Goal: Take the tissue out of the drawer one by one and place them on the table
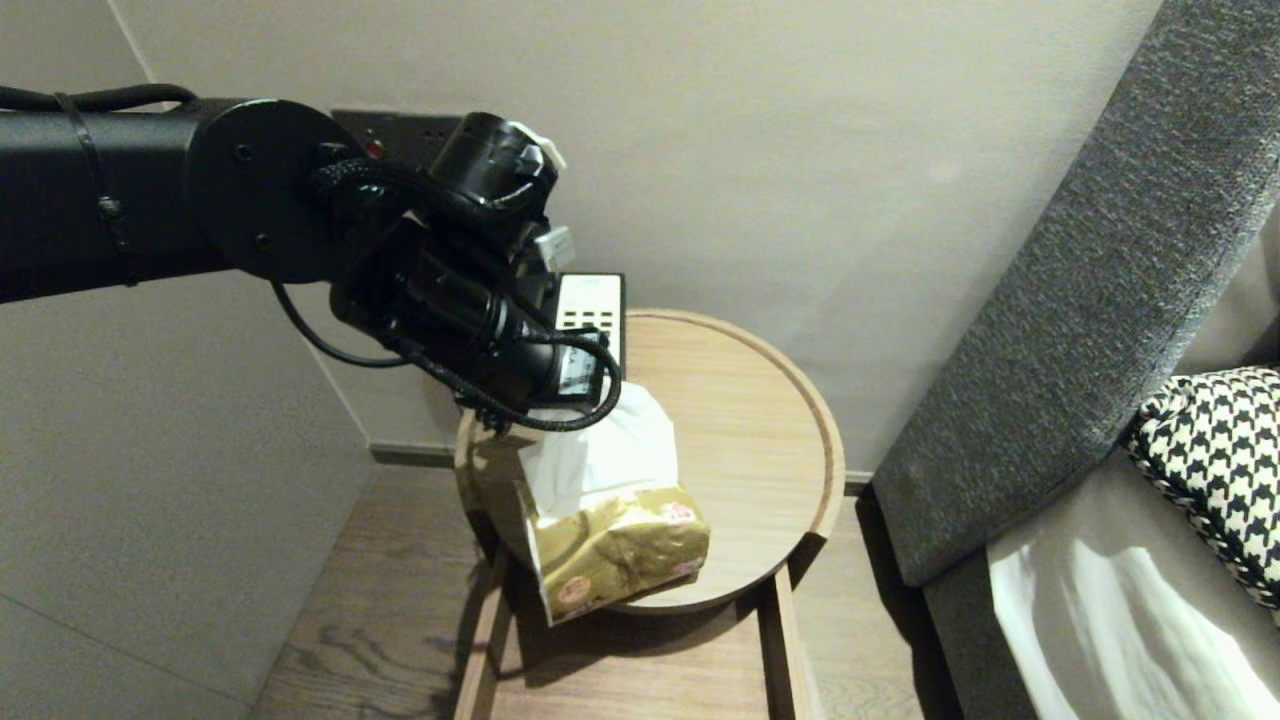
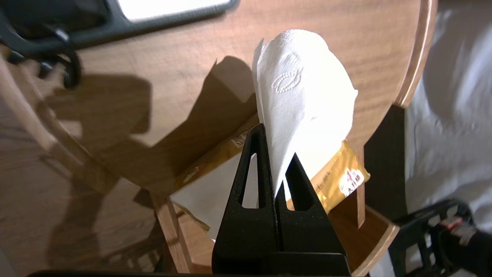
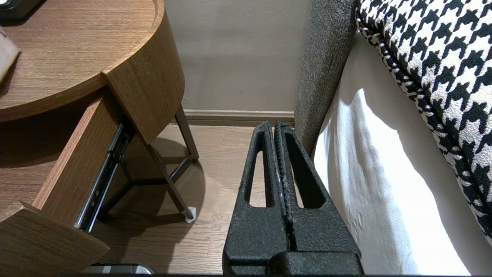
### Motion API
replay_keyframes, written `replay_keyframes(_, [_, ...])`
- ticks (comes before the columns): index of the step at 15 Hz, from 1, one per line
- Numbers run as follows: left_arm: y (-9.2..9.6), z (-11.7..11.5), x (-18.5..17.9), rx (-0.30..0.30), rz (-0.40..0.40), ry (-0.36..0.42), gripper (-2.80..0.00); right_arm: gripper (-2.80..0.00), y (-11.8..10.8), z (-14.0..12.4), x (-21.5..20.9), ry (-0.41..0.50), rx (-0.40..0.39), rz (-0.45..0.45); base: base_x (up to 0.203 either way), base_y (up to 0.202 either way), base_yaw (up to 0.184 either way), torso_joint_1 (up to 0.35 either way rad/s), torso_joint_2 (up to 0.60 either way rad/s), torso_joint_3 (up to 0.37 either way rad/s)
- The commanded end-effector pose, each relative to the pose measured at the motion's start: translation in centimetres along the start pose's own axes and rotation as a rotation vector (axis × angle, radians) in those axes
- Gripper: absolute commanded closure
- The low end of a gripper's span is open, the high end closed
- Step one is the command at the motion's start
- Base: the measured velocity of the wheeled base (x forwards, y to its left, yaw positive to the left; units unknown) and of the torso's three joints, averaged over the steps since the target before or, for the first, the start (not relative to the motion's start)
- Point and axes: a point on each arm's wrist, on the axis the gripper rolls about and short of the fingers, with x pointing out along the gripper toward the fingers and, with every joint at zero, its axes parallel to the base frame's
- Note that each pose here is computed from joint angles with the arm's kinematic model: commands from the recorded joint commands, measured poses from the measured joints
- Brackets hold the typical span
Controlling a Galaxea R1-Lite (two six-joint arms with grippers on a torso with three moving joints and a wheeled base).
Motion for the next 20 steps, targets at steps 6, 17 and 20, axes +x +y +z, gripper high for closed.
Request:
replay_keyframes(6, [-0.1, 0.7, -0.4, -0.013, 0.000, -0.013, -2.80, 0.00, 0.0, -1.1, 0.2, 0.041, 0.000, -0.002, 0.000, 0.000, 0.000, 0.000, 0.00, 0.000])
replay_keyframes(17, [0.7, -1.3, -11.0, -0.015, -0.055, -0.109, -2.80, 0.00, 0.0, -1.1, 0.2, 0.040, 0.000, -0.002, 0.000, 0.000, 0.000, 0.000, 0.00, 0.000])
replay_keyframes(20, [2.6, -3.3, -14.1, -0.046, -0.023, -0.136, -2.80, 0.00, 0.0, -1.1, 0.2, 0.041, 0.000, -0.002, 0.000, 0.000, 0.000, 0.000, 0.00, 0.000])
